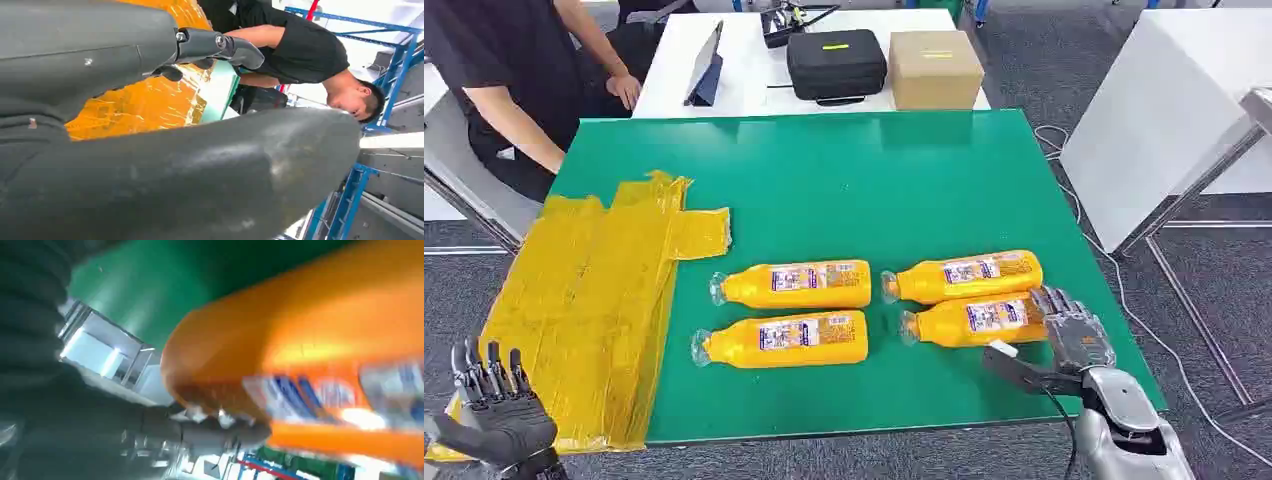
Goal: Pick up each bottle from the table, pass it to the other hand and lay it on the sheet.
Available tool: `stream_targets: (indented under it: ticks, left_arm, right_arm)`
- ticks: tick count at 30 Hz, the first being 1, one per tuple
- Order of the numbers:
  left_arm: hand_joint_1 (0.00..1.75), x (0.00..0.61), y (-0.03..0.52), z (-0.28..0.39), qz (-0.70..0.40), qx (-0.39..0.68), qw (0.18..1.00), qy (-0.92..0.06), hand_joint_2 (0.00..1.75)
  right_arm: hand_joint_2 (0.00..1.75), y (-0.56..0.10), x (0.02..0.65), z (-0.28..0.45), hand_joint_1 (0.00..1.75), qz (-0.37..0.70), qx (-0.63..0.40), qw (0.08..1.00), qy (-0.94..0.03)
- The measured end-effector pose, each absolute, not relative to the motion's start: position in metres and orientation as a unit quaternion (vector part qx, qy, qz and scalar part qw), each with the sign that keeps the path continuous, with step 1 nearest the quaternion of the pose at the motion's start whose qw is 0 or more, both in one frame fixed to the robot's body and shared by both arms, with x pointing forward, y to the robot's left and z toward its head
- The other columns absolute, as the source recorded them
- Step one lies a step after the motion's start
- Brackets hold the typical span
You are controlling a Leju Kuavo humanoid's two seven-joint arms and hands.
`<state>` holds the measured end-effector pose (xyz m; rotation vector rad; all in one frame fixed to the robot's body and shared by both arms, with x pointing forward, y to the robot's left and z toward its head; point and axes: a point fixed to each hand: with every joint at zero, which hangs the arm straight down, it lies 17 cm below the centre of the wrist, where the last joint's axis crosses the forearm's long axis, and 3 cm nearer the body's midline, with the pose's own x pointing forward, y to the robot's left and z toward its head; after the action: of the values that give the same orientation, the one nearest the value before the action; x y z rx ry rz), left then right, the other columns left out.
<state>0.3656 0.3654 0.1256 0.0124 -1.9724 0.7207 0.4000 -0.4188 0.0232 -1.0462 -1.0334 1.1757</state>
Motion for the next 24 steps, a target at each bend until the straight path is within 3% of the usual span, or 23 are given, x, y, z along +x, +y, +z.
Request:
stream_targets:
  ticks: [24]
  left_arm:
    - [0.00, 0.380, 0.363, 0.113, 0.302, -0.002, 0.505, -0.809, 0.00]
  right_arm:
    - [1.75, -0.412, 0.418, -0.004, 1.75, 0.564, -0.420, 0.579, -0.413]
